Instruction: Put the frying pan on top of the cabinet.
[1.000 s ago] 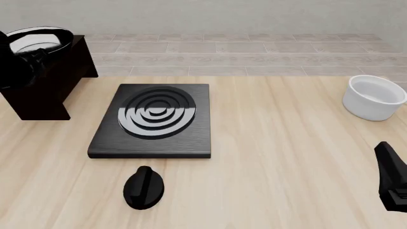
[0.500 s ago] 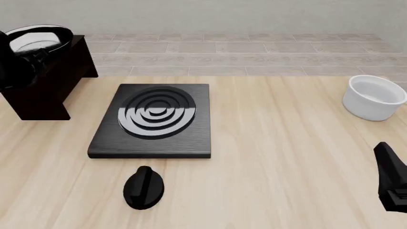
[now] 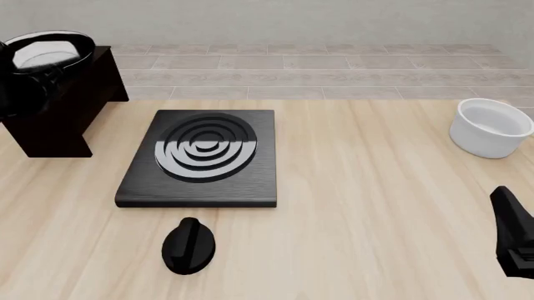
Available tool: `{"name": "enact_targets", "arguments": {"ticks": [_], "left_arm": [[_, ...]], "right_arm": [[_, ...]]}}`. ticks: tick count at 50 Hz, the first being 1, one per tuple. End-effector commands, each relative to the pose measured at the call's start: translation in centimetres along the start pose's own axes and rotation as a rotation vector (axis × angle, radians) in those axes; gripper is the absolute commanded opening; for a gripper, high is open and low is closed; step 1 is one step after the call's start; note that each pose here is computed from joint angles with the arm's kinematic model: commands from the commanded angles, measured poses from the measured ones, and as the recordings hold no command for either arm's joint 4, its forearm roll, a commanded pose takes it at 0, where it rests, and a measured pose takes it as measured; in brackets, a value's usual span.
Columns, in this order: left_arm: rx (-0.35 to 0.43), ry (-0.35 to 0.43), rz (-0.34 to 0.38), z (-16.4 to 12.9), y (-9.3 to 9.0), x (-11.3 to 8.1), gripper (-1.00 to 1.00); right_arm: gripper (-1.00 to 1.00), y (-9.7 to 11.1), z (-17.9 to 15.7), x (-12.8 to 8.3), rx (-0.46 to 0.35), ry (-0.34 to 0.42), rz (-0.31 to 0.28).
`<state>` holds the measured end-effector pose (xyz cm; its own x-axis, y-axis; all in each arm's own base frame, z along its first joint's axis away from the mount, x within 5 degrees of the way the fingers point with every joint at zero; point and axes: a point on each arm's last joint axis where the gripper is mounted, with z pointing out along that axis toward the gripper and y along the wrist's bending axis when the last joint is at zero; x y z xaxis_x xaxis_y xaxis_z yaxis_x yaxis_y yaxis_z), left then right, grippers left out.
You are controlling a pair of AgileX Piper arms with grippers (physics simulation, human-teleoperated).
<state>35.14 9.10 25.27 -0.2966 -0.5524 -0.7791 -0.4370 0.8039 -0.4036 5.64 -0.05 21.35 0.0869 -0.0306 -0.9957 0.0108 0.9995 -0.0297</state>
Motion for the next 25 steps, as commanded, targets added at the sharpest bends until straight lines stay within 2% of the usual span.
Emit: {"name": "enact_targets", "arguments": {"ticks": [1, 25], "left_arm": [[-0.025, 0.029, 0.059, 0.91, 0.98, 0.91, -1.0], [-0.029, 0.037, 0.06, 0.81, 1.28, 1.49, -1.0]], "right_arm": [[1.0, 0.0, 0.01, 0.01, 0.0, 0.0, -0.001], [1.0, 0.0, -0.01, -0.01, -0.001, -0.001, -0.003]]}}
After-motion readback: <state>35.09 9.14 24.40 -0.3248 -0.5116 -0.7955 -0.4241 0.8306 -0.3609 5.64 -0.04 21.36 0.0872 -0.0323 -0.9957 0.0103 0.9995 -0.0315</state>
